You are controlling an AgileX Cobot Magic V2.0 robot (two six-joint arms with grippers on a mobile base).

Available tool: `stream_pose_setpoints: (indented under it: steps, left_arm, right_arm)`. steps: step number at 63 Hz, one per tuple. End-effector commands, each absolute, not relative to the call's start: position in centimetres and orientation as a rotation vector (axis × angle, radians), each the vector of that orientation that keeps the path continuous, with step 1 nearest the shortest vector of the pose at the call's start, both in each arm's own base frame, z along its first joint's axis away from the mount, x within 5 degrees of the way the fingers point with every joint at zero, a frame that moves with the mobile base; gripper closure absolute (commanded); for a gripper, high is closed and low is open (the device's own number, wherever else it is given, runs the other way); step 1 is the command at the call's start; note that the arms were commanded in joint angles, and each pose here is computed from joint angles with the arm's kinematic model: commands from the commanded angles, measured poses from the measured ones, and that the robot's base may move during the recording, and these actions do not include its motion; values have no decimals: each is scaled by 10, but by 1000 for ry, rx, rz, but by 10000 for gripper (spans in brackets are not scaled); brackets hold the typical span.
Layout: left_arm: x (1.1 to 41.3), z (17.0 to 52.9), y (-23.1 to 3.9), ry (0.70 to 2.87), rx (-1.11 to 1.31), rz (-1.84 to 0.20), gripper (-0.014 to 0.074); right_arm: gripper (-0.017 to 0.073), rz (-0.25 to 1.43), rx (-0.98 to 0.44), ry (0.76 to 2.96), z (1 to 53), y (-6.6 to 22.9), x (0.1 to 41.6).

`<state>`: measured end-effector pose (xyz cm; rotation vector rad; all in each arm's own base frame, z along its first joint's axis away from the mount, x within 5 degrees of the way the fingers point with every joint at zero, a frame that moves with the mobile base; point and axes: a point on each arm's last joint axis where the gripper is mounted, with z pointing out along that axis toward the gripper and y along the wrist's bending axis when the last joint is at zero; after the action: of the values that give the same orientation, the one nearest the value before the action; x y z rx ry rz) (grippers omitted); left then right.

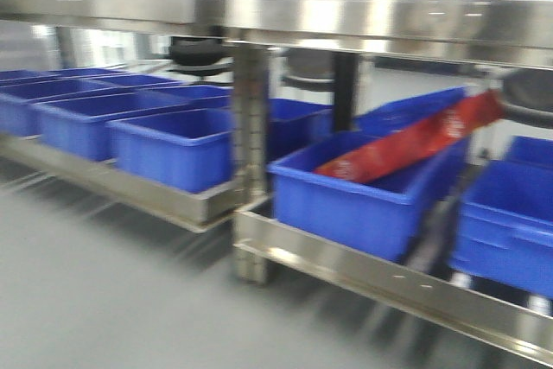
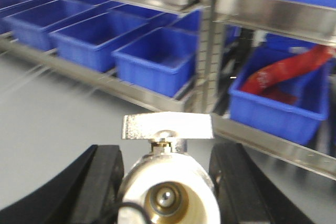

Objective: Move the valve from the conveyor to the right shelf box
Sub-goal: 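Drive up to the shelf and align with the blue bins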

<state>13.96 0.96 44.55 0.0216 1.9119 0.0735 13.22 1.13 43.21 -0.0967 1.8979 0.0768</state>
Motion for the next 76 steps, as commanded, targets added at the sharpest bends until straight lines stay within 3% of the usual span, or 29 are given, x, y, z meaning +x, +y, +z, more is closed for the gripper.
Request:
stream_pose_setpoints:
  steps: [1, 76]
  left_arm:
    - [136, 456, 8, 1834, 14, 62, 705]
    - [136, 456, 8, 1834, 14, 62, 705]
  right_arm:
    - [715, 62, -94, 1797, 445, 10, 130]
    - [715, 62, -94, 1797, 445, 10, 130]
